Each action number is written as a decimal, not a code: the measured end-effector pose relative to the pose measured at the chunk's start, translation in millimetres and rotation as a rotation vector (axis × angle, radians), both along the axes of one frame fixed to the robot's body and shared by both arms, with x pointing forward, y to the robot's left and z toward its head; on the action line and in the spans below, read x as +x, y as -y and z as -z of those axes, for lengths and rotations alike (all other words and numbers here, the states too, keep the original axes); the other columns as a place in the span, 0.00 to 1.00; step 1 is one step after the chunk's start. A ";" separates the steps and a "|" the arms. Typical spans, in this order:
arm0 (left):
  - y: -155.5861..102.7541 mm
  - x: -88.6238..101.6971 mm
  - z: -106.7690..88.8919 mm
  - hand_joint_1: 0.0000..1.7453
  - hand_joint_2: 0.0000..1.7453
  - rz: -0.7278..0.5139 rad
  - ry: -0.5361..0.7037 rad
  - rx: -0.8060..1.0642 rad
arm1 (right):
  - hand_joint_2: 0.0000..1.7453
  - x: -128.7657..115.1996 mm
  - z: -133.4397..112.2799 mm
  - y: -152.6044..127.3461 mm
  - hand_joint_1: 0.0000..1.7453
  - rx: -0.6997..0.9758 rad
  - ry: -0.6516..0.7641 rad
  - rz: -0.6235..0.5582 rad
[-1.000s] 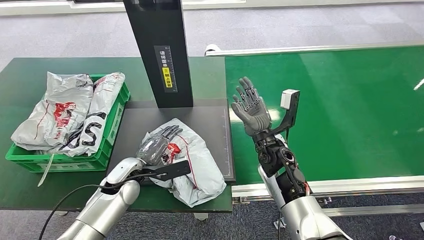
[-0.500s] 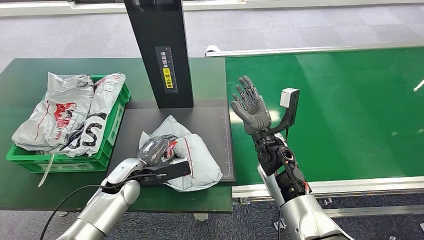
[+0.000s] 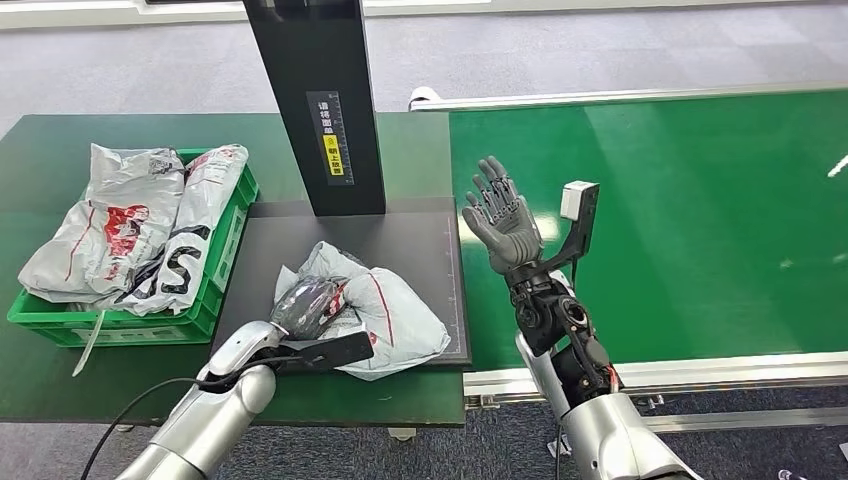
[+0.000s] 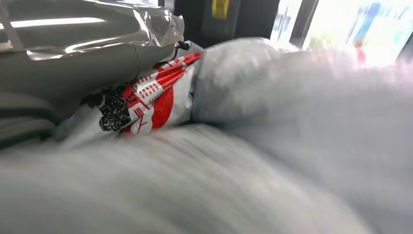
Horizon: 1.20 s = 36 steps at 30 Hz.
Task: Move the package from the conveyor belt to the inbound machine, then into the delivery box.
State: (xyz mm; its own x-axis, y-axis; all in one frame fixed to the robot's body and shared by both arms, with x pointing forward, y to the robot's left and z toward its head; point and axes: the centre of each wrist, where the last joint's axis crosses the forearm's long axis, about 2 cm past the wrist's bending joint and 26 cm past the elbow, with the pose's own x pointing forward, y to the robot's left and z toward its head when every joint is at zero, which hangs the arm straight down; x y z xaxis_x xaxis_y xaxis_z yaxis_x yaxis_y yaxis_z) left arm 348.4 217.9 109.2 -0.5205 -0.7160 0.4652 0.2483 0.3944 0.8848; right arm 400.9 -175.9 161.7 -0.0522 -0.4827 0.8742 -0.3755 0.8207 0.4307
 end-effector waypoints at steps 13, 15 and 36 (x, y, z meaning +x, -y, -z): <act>-2.6 -21.9 -60.8 1.00 1.00 -0.154 0.756 -0.486 | 1.00 -5.2 4.4 6.6 0.00 0.051 -0.006 0.027; -1.9 -25.4 -73.1 1.00 1.00 -0.148 0.885 -0.461 | 1.00 -5.3 4.7 6.7 0.00 0.051 -0.001 0.030; -119.8 39.6 -105.4 1.00 1.00 -0.979 0.807 0.011 | 1.00 -7.0 6.5 -2.9 0.00 -0.199 0.124 0.098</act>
State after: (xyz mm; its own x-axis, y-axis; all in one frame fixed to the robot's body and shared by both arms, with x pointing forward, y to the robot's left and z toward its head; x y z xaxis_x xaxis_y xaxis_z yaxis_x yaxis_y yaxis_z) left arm 388.0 337.6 214.5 0.0953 -0.9620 0.2558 -0.7512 0.0991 0.6526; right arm 393.9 -173.0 155.2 -0.2032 -0.2890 0.9355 -0.3297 0.9199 0.2126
